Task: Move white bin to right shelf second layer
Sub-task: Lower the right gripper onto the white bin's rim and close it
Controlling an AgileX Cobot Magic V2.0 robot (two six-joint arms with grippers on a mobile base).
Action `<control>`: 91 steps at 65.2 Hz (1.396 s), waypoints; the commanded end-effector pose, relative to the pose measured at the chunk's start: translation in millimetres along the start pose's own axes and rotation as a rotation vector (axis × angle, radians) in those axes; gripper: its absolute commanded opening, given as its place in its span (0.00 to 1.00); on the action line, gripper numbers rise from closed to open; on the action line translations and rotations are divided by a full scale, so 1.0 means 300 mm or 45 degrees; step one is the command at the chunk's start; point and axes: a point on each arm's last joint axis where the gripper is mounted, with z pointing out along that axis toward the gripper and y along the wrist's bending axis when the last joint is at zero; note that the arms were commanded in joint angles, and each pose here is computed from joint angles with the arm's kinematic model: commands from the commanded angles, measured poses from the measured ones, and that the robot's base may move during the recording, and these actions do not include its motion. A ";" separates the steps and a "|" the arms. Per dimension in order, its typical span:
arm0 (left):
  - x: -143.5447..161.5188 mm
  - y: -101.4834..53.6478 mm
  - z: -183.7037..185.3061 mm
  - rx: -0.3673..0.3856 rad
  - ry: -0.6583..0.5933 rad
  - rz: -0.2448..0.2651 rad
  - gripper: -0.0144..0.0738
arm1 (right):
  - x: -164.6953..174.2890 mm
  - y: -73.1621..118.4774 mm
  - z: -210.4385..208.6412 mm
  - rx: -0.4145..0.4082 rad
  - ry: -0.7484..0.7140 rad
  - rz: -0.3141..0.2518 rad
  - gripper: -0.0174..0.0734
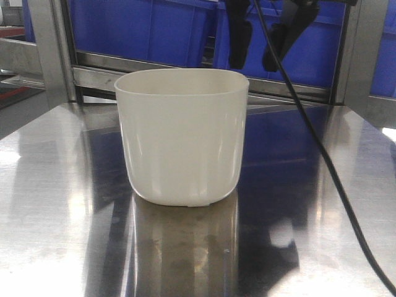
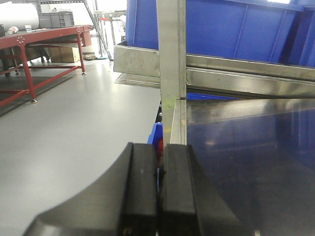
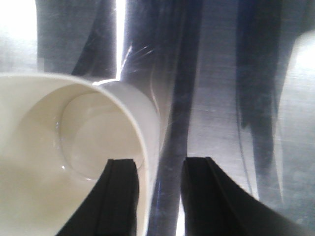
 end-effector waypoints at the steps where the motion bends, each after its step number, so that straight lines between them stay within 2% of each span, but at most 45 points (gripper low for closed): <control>1: 0.014 0.001 0.001 -0.009 -0.077 -0.011 0.26 | 0.024 -0.009 -0.086 0.019 0.006 -0.005 0.57; 44: 0.014 0.001 0.001 -0.009 -0.077 -0.011 0.26 | 0.036 -0.009 0.051 0.084 0.074 -0.022 0.57; 81: 0.014 0.001 0.001 -0.009 -0.077 -0.011 0.26 | 0.027 -0.001 0.053 0.060 0.041 -0.024 0.57; 86: 0.014 0.001 0.001 -0.009 -0.077 -0.011 0.26 | 0.028 -0.001 0.053 0.061 0.043 -0.022 0.54; 91: 0.014 0.001 0.001 -0.009 -0.077 -0.011 0.26 | 0.028 -0.001 0.053 0.060 0.044 -0.022 0.45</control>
